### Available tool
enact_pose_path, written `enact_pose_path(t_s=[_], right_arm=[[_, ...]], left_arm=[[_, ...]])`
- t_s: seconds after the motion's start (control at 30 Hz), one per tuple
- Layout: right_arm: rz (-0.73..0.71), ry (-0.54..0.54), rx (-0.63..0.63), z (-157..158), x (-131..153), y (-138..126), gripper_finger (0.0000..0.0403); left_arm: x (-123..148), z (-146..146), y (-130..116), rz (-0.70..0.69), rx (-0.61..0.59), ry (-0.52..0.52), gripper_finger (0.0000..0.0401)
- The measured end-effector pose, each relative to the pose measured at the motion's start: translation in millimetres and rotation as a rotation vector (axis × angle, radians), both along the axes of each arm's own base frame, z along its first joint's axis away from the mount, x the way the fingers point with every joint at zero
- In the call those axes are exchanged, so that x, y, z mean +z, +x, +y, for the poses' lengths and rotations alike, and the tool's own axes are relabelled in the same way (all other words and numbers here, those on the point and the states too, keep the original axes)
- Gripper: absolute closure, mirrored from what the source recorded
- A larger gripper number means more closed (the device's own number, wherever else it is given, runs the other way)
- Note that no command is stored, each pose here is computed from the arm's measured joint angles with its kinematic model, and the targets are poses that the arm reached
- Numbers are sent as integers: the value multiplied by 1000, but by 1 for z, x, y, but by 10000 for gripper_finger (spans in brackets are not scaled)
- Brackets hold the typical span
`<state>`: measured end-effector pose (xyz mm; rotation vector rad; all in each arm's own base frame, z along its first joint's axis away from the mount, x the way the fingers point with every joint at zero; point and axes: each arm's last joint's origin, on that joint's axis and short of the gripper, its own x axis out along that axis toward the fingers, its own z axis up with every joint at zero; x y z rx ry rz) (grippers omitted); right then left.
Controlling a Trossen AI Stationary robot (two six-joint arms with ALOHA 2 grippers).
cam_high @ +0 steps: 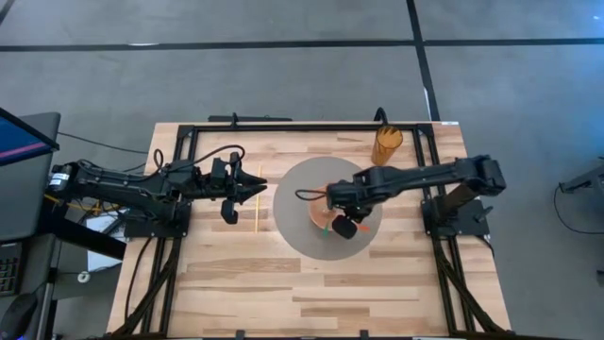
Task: Pick & Place Utensil
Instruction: Put the brown cup on top of the orange bowl on the gray mat
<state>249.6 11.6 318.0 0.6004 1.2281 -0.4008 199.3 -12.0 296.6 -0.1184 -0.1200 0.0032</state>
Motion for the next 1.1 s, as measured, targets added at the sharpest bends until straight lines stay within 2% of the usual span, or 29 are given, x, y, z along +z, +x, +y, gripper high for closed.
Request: enact_pose_path(t_s=[0.23,0.5,0.8,0.9,1.0,1.1], right_arm=[[16,-29,41,-13,-8,10,403],[-117,-53,79,-17,6,7,403],[-376,-109,155,-7,47,-24,403],[-455,-211,190,-4,61,-41,403],[-499,-354,149,-3,71,-57,403],[-535,-364,161,-3,71,-70,403]], left_arm=[[0,0,0,0,0,0,329],[0,0,0,4,0,0,329],[-2,0,1,12,-1,1,329],[-6,-1,5,36,-30,-2,329],[-13,-3,12,75,-61,-50,329],[-20,-3,18,112,-64,-130,329]])
